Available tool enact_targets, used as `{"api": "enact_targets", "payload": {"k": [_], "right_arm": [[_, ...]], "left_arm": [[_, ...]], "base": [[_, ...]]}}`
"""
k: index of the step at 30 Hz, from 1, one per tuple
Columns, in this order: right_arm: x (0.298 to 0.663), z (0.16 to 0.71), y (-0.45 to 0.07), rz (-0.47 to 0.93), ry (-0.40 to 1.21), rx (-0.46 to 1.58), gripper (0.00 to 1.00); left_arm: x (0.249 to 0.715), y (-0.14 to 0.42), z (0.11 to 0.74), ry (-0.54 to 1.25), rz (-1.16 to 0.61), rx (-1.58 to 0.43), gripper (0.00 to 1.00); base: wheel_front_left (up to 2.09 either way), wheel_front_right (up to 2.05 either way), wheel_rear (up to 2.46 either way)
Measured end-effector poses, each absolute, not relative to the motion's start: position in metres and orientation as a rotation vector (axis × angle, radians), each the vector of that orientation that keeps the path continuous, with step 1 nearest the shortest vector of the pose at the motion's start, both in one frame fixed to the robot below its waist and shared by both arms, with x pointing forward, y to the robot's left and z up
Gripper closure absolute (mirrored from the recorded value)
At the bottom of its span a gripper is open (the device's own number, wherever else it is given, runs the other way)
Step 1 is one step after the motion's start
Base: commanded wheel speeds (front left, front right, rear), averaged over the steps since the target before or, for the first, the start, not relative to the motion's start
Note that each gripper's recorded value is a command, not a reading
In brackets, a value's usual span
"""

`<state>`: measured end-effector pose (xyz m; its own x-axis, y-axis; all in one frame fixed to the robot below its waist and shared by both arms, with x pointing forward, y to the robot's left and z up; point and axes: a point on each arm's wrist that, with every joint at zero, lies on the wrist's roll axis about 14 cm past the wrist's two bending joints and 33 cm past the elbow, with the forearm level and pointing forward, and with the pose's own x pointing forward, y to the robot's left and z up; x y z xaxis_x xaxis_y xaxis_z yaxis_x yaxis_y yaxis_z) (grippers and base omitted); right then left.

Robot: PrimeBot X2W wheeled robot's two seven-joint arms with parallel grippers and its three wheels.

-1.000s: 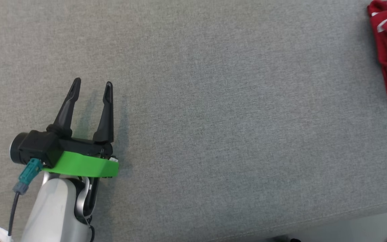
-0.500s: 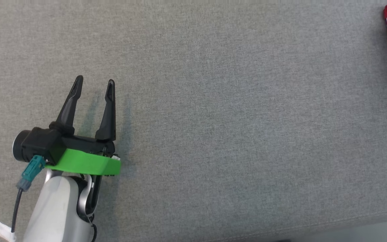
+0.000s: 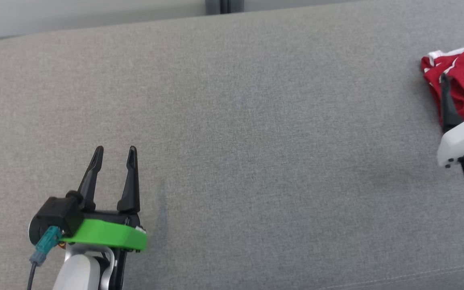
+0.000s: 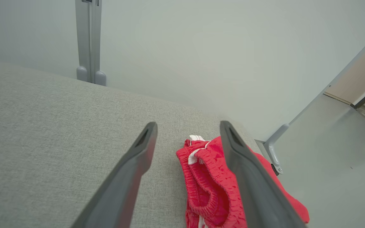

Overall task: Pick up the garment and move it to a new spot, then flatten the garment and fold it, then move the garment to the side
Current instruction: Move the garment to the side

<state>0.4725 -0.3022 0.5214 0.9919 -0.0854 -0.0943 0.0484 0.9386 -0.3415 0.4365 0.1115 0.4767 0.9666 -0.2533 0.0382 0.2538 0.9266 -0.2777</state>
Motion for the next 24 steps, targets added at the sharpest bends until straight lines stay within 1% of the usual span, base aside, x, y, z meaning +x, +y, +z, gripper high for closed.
{"api": "enact_targets", "payload": {"k": [3,11,16,20,24], "right_arm": [[0.445,0.529,-0.268,-0.021,0.034,-0.234,0.0],[0.396,0.542,-0.227,0.016,-0.062,-0.11,0.0],[0.379,0.535,-0.206,0.049,-0.054,-0.065,0.0],[0.378,0.532,-0.191,0.083,-0.043,-0.058,0.0],[0.376,0.527,-0.188,0.094,-0.026,-0.063,0.0]], "left_arm": [[0.42,0.118,0.489,-0.026,-0.239,-0.291,0.0],[0.396,0.141,0.51,-0.087,-0.171,-0.295,0.0],[0.383,0.154,0.512,-0.094,-0.13,-0.286,0.0],[0.374,0.164,0.509,-0.088,-0.099,-0.277,0.0],[0.369,0.172,0.507,-0.086,-0.073,-0.271,0.0]], "base": [[0.0,0.0,0.0],[0.0,0.0,0.0],[0.0,0.0,0.0],[0.0,0.0,0.0],[0.0,0.0,0.0]]}}
